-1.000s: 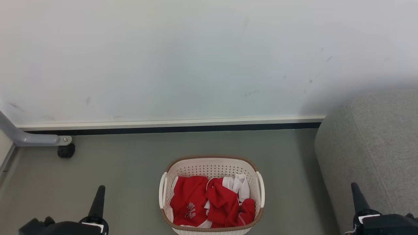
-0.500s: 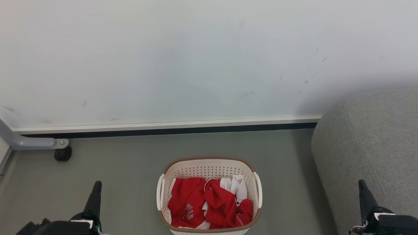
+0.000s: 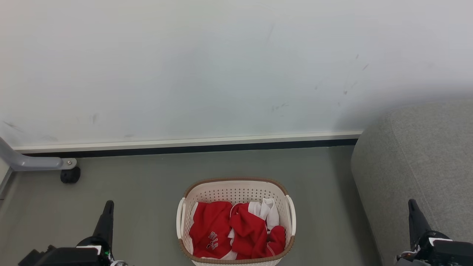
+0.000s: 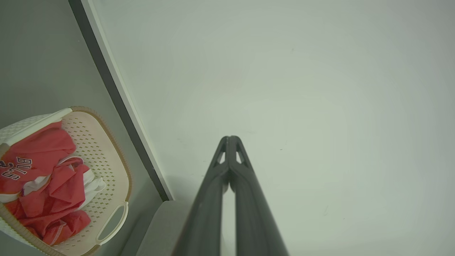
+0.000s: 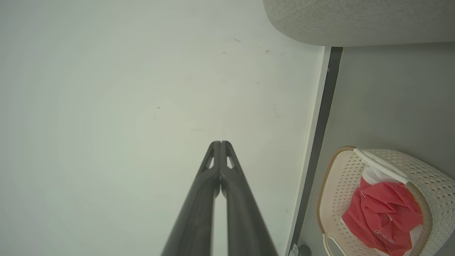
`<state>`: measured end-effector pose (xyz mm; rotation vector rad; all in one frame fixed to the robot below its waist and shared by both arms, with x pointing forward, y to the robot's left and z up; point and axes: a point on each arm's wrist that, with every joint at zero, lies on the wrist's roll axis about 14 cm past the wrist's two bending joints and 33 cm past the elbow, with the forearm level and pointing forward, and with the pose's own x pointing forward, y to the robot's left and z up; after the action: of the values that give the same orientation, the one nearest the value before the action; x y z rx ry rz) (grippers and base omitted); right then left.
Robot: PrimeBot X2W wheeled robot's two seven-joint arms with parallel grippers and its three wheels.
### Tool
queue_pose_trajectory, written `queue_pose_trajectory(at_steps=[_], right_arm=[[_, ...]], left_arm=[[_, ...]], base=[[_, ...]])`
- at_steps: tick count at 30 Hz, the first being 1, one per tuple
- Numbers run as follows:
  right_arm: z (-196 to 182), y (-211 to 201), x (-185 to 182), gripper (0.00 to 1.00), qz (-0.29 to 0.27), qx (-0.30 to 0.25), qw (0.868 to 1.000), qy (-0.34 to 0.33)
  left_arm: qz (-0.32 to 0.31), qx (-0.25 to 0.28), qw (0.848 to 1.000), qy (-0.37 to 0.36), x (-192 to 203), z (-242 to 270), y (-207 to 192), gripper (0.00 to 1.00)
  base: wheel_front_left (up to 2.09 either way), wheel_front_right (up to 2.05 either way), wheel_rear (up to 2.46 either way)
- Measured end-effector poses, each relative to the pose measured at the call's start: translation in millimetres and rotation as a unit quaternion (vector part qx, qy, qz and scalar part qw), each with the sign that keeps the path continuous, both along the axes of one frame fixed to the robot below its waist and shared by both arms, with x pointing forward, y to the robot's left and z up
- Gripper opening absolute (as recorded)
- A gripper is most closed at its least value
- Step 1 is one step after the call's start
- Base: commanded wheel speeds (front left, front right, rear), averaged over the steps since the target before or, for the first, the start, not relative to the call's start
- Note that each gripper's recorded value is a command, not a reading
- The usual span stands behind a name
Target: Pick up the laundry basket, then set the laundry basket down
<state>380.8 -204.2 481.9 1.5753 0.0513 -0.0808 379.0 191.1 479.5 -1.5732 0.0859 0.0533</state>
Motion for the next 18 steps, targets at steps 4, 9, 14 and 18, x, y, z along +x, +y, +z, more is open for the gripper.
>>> queue_pose_trajectory(at_steps=[4,9,14,18], right_arm=[[0.0,0.0,0.0,0.0,0.0,0.0,1.0,0.0],[0.0,0.0,0.0,0.0,0.0,0.0,1.0,0.0],[0.1,0.0,0.0,0.0,0.0,0.0,1.0,0.0],[0.1,0.0,0.0,0.0,0.0,0.0,1.0,0.0]], left_arm=[[0.0,0.0,1.0,0.0,0.0,-0.1,0.0,0.0],[0.0,0.0,1.0,0.0,0.0,-0.1,0.0,0.0],[0.0,0.0,1.0,0.0,-0.1,-0.2,0.0,0.0],[0.0,0.0,1.0,0.0,-0.1,-0.2,0.0,0.0]], base=[[0.0,0.0,0.0],[0.0,0.0,0.0],[0.0,0.0,0.0],[0.0,0.0,0.0]])
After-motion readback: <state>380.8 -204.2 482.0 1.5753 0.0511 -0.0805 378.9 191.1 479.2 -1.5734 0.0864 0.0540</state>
